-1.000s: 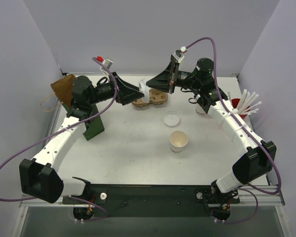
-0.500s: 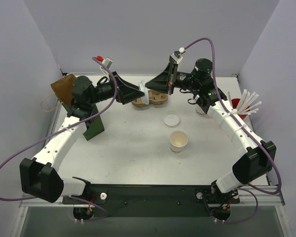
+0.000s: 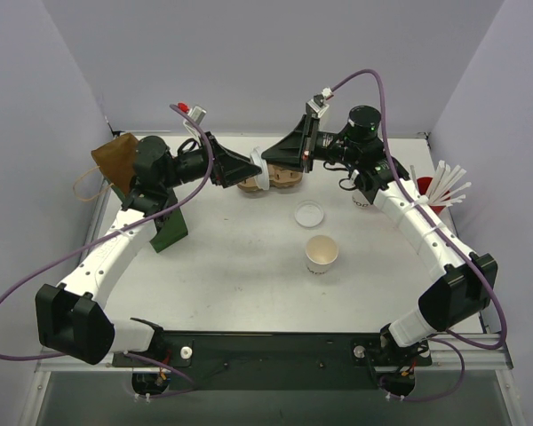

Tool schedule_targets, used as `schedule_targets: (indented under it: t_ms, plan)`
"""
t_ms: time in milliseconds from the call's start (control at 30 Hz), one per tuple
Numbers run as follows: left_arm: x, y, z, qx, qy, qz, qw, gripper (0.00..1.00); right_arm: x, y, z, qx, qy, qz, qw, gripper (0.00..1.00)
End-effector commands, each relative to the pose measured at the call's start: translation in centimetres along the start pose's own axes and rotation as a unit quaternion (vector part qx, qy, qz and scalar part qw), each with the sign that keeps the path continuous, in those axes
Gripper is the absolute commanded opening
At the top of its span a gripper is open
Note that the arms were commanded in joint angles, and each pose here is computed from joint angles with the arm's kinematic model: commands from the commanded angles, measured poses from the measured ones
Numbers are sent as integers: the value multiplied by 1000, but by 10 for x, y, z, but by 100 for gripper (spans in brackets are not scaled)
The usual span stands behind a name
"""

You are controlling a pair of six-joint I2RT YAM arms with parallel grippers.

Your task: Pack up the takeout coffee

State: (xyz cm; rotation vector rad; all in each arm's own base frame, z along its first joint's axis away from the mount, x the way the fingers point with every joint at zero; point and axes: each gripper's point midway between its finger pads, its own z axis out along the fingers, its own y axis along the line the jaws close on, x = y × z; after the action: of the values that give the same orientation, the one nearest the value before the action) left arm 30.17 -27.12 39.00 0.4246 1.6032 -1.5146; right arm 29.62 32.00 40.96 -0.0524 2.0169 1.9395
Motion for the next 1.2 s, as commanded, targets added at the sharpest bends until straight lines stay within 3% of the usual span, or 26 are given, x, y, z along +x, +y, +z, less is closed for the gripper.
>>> schedule_targets:
  t_ms: [0,133,333,467,600,667,833,967,1000,1067,1100,1167]
  plan:
    - [-17,-17,0,6,-15,36,999,80,3,20,-7,4,-12,-66,998,16]
    - [-14,-16,0,-2,-11,36,999,79,3,12,-13,41,-26,-74,996,30]
    - [-2,-8,2,-28,13,31,999,79,0,-9,-47,142,-77,-111,981,38]
    - [17,-4,9,-60,50,27,997,78,-9,-34,-89,246,-138,-142,949,38]
    - [52,2,19,-109,115,23,987,77,-19,-74,-148,388,-205,-168,883,39]
    - [55,2,26,-134,125,40,982,77,-9,-96,-173,442,-210,-170,856,39]
    - [108,4,45,-188,224,57,954,77,19,-149,-215,525,-219,-150,809,39]
    - [140,5,57,-228,291,86,925,76,38,-177,-231,553,-216,-132,794,39]
    - [154,18,57,-253,316,91,910,76,43,-183,-233,556,-214,-124,793,39]
    - [162,7,69,-247,331,106,904,75,50,-198,-245,580,-219,-117,776,39]
    - [177,19,68,-266,357,113,888,75,53,-202,-248,584,-221,-112,773,39]
    - [182,13,79,-264,366,128,883,75,56,-207,-259,597,-236,-110,759,39]
